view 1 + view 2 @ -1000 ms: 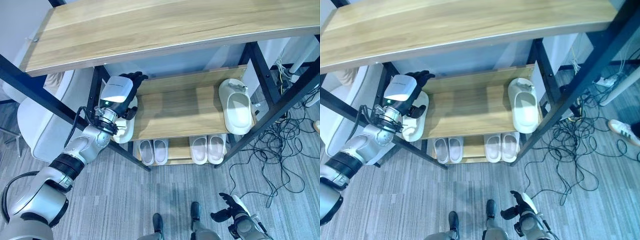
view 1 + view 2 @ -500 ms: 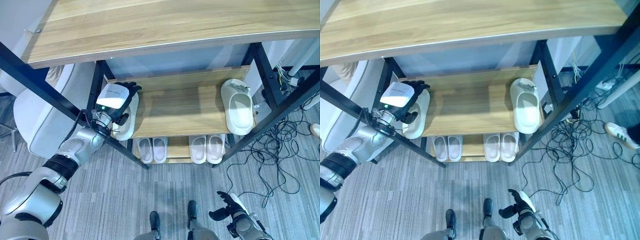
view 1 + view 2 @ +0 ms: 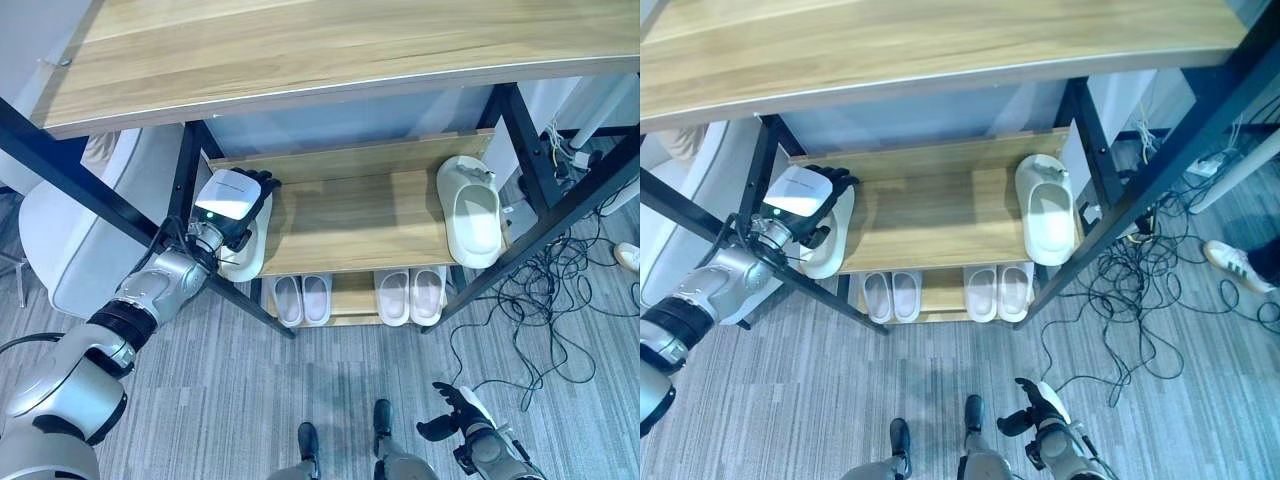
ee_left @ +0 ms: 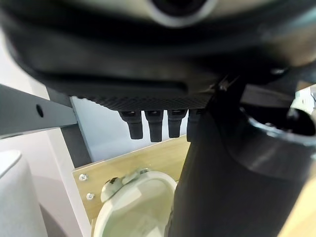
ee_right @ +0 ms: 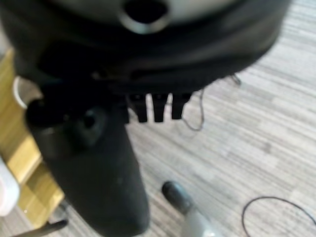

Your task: Arrange the slippers neatly on the shoe rack.

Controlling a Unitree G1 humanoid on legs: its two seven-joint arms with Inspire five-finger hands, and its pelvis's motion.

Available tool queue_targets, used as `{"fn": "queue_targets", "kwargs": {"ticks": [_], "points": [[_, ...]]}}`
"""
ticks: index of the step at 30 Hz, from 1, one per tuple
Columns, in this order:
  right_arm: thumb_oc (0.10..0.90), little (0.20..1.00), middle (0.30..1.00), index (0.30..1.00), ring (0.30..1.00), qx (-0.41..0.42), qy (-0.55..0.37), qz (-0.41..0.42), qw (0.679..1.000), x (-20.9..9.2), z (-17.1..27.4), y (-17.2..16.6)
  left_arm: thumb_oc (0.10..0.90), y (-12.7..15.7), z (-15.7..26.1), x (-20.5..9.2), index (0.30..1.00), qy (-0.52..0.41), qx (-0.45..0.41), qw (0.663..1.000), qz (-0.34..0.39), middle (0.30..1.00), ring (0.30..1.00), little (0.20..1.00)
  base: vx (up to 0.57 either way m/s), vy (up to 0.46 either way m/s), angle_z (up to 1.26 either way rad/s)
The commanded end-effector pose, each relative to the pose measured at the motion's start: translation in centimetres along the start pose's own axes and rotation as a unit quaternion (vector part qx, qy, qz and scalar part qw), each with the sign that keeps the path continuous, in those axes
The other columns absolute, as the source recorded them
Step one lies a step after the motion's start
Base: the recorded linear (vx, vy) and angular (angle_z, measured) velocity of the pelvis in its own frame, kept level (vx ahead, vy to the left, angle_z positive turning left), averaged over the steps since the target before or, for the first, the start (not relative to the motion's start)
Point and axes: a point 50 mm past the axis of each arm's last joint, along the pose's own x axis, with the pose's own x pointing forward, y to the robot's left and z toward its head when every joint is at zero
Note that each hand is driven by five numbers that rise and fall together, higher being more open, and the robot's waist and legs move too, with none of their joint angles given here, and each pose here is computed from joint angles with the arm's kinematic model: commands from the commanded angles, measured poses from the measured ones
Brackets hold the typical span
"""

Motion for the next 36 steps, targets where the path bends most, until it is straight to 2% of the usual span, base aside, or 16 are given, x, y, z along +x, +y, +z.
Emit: {"fn": "queue_targets", "kwargs": {"ticks": [1, 7, 8, 9, 22, 36], "points": [[0.800, 0.900, 0.900, 0.900, 0.900, -0.006, -0.018, -0.002, 1.000, -0.2, 0.0, -0.2, 0.800, 6.4, -2.9, 2.4, 0.900, 0.057, 0.035, 0.992, 0.106, 0.900, 0.900, 0.900, 0.00, 0.000, 0.00], [0.800, 0.900, 0.900, 0.900, 0.900, -0.006, -0.015, -0.002, 1.000, -0.1, 0.0, -0.2, 0.800, 6.4, -3.4, 2.3, 0.900, 0.071, 0.031, 0.992, 0.104, 0.900, 0.900, 0.900, 0.00, 0.000, 0.00], [0.800, 0.900, 0.900, 0.900, 0.900, -0.006, -0.015, -0.002, 1.000, -0.1, 0.0, -0.2, 0.519, 6.3, -3.6, 2.2, 0.479, 0.078, 0.026, 0.992, 0.101, 0.479, 0.479, 0.479, 0.00, 0.000, 0.00], [0.800, 0.900, 0.900, 0.900, 0.900, -0.006, -0.014, -0.001, 1.000, -0.1, 0.0, -0.2, 0.400, 6.2, -3.9, 2.1, 0.300, 0.086, 0.018, 0.991, 0.098, 0.300, 0.300, 0.300, 0.00, 0.000, 0.00], [0.800, 0.900, 0.900, 0.900, 0.900, -0.002, -0.009, 0.001, 1.000, -0.2, -0.1, 0.2, 0.400, 4.8, -3.4, 1.6, 0.300, 0.094, -0.040, 0.990, 0.098, 0.300, 0.300, 0.300, 0.00, 0.000, 0.00], [0.800, 0.900, 0.900, 0.900, 0.900, 0.002, 0.000, 0.000, 1.000, -0.4, -0.5, 0.6, 0.400, 4.2, 0.0, 2.0, 0.300, 0.061, -0.140, 0.979, 0.133, 0.300, 0.300, 0.300, 0.00, 0.000, 0.00]]}}
